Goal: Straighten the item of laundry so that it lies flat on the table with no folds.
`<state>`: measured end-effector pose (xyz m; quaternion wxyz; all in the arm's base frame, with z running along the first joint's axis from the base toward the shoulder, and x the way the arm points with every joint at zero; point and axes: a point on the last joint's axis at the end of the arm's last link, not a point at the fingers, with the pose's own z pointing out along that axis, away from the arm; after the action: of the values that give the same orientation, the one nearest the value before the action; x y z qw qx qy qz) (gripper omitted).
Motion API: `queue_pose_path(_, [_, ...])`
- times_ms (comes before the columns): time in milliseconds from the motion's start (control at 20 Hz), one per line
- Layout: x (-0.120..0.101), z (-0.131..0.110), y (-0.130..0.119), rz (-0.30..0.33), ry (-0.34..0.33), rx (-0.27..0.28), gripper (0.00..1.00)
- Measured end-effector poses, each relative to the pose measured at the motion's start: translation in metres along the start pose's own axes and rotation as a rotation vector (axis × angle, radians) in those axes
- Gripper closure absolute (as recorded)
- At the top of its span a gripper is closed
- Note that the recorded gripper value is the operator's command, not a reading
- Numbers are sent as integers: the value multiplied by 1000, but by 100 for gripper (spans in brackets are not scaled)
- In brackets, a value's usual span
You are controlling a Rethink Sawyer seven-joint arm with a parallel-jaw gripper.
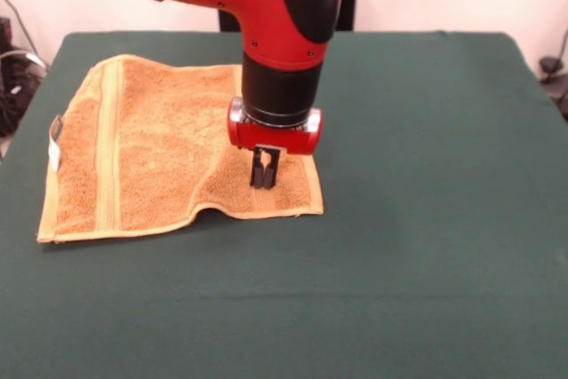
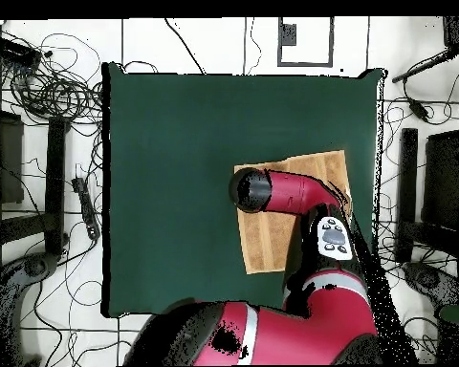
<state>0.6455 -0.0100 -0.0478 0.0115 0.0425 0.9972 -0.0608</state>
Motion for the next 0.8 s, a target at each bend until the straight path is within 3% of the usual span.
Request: queue_pose_path(800, [-15,1,1,94,97,8,100])
